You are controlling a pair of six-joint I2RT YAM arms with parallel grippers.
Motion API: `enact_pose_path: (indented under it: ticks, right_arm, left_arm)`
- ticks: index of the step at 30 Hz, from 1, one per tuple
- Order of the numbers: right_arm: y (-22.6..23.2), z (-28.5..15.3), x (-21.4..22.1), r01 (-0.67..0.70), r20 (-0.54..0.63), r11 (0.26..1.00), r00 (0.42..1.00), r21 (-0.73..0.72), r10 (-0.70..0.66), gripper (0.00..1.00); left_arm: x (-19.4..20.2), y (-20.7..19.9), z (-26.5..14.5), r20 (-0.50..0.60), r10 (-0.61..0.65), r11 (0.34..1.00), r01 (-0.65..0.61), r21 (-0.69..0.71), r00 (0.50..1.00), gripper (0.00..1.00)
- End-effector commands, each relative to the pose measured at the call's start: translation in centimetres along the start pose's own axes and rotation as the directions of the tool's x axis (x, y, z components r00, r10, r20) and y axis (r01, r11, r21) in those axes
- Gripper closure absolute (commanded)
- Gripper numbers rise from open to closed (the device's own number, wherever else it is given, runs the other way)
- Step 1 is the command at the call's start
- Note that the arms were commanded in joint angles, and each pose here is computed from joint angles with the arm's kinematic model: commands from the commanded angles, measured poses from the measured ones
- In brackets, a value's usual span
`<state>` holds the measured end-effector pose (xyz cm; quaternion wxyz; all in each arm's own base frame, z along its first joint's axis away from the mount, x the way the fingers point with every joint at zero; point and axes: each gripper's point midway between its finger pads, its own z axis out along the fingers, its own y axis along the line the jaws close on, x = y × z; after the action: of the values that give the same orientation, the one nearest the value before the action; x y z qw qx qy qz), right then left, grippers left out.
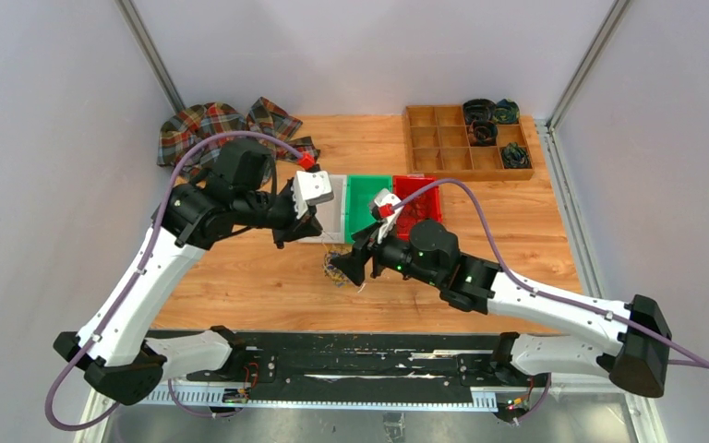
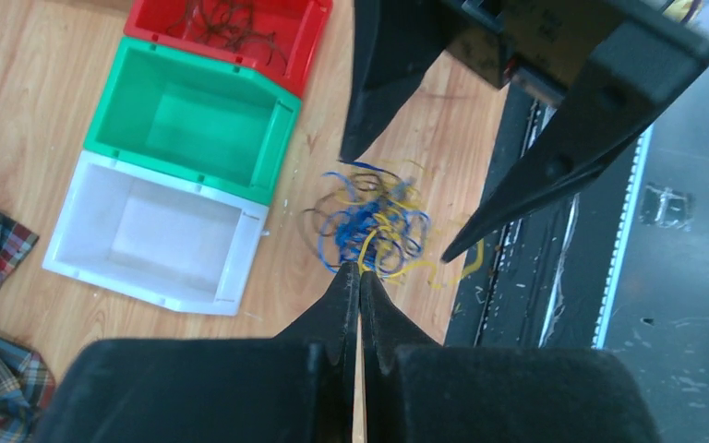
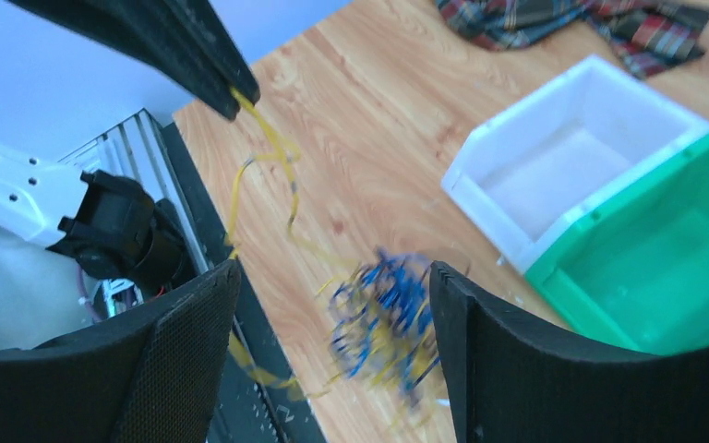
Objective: Untangle the cables
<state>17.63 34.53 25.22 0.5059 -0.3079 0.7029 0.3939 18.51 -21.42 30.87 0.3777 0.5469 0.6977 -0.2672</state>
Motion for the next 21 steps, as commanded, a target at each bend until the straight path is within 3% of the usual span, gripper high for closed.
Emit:
enact_pose_path:
  ticks: [1, 9, 21]
  right_arm:
    - [0.7, 1.2, -4.8, 0.086, 0.148, 0.996, 0.985, 0.036, -0.090, 0.26]
    - [1.8, 1.8, -6.3, 0.108, 0.189, 0.994, 0.976, 0.033, -0.112, 0.40]
    - [2.5, 4.9, -6.6, 0.127, 0.230, 0.991, 0.964, 0.053, -0.136, 0.40]
  left_arm:
    - [-2.1, -2.0, -2.1, 0.067, -0.009, 0.999, 0.006, 0.048, 0.998, 0.99]
    - [-3.0, -3.3, -3.5, 0.102, 0.006, 0.997, -0.014, 0.077, 0.995, 1.00]
    - [-8.3, -5.0, -5.3, 0.234, -0.023, 0.982, -0.022, 0.190, 0.972, 1.00]
